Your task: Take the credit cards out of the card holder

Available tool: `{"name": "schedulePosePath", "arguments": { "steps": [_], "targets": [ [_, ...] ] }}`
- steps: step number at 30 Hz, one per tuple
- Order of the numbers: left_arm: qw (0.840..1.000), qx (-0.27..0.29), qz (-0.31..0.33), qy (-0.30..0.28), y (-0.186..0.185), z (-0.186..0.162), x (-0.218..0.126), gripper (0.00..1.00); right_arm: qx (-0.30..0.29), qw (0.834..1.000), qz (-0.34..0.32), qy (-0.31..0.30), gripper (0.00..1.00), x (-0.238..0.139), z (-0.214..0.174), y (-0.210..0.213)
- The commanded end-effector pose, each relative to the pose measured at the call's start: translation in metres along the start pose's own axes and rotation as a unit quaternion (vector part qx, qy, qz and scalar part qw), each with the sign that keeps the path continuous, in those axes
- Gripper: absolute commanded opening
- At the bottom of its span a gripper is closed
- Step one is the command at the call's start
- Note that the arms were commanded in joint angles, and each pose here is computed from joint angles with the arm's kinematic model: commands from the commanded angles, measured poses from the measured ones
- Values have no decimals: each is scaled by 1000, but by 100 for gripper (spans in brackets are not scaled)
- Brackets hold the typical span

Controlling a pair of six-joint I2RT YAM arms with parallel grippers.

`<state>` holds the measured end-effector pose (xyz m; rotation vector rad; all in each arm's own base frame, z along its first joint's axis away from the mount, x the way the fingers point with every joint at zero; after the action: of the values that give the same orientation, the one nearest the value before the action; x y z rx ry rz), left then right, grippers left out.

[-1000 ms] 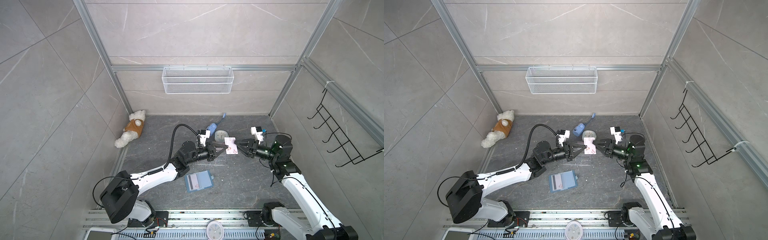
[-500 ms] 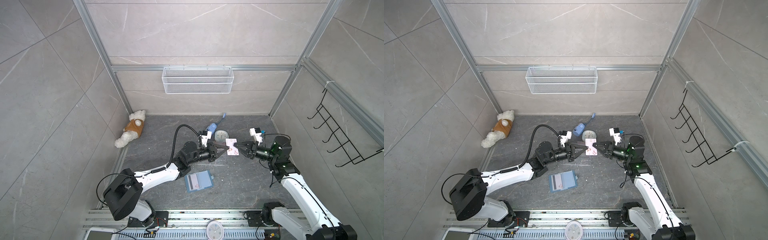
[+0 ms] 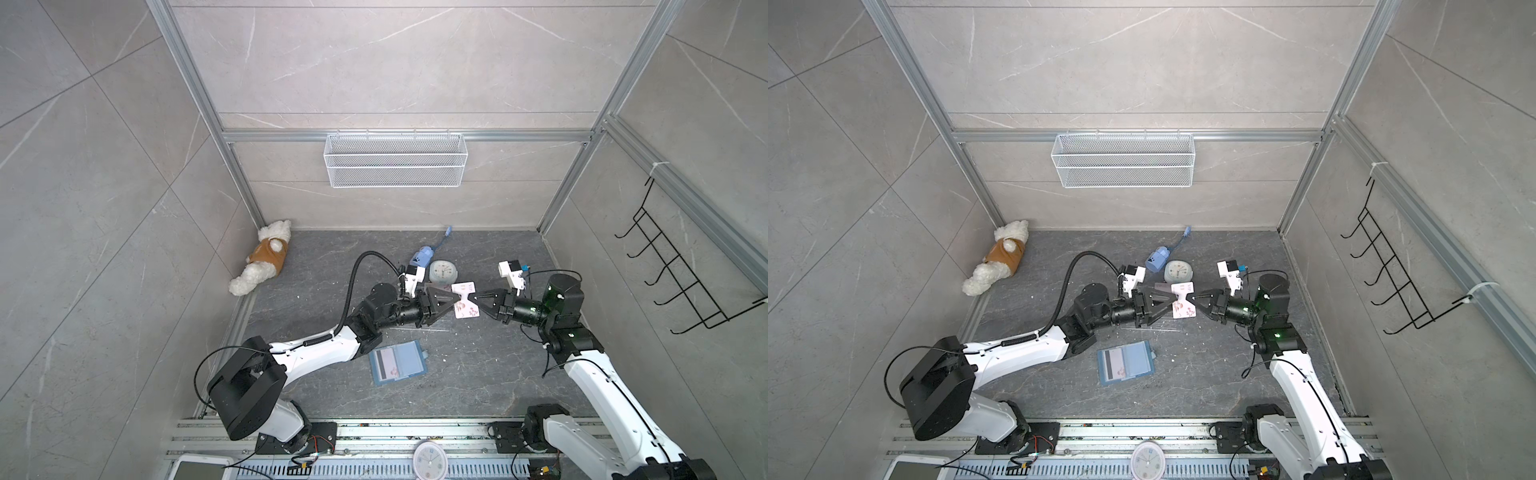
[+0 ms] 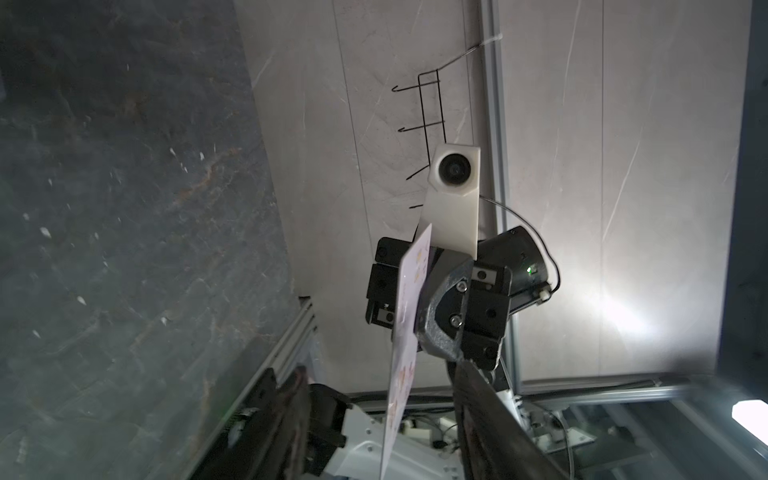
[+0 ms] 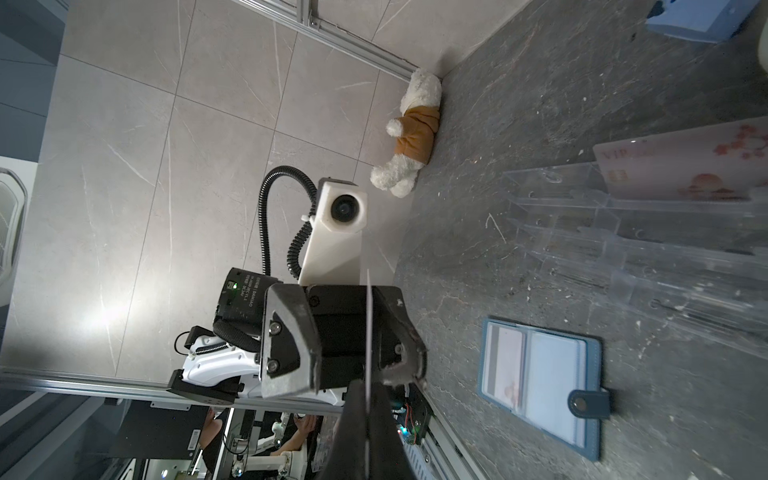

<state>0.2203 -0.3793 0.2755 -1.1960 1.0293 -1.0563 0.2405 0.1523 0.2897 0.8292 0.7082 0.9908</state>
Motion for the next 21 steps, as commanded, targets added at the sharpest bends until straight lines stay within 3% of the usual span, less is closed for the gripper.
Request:
{"name": "schedulePosePath", "arguments": {
  "steps": [1,5,10,14,21],
  "targets": [
    [997,69,22,-30,-26,2,-22,76,-42,999,-10,13,0,-7,-6,14],
    [983,131,109,-73,-30,6,-55,78,-65,997,-31,25,0,-13,-11,21],
    [948,207,192,-144,-41,14,-110,86,-95,992,-74,39,0,-23,-17,25],
    [912,267,250,-186,-52,19,-151,87,-118,987,-90,55,0,-25,-13,31],
    [842,362,317,-244,-65,30,-201,100,-180,975,-120,47,0,-33,2,45]
  ]
}}
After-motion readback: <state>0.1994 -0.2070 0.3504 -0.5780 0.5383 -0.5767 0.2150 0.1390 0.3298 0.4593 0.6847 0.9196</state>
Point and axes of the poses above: each gripper's point midway between its finger pads, its own x axis out along the fingers, its own y axis along the line the jaws close on, z = x × y, the point moved 2 cm from there along -x, back along the fingers, and after that the axes turned 8 degrees about -x, right-handed, at the moved point
